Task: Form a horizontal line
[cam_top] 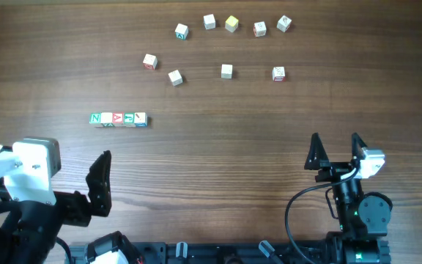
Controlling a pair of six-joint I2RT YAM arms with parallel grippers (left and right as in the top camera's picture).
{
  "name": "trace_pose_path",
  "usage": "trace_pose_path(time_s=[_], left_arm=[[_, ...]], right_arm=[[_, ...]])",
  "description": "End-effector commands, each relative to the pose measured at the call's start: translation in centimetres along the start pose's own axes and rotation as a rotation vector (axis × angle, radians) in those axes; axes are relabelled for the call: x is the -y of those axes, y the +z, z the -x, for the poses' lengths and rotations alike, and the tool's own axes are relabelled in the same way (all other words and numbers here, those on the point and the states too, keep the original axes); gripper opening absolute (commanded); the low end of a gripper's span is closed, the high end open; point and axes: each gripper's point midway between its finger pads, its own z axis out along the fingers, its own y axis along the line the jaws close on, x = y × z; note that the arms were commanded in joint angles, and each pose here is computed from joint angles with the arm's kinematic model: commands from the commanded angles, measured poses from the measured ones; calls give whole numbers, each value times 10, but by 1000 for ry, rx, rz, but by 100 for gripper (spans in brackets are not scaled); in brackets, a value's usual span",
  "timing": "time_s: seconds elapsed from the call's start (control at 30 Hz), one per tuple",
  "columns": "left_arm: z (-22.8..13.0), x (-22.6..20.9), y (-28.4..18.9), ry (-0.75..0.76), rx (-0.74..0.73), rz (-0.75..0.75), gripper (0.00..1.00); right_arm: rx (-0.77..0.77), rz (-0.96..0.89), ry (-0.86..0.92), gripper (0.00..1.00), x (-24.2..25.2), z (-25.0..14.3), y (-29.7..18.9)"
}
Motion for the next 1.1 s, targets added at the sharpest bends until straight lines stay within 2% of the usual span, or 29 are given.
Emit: trace_pose_path(time_s=[0.0, 0.67, 0.9, 1.07], left_arm=[[0, 0, 1, 14, 0, -4, 100], [-2, 3, 0, 20, -7, -15, 100], [-42, 31, 3, 66, -92, -175, 100], [-83, 31, 23, 96, -25, -167, 100]], right_arm=[[-8, -8, 16, 100, 2, -2, 1], [-13, -10, 17, 100, 2, -3, 1], [-13, -10, 16, 100, 2, -3, 1], [-13, -10, 16, 100, 2, -3, 1]])
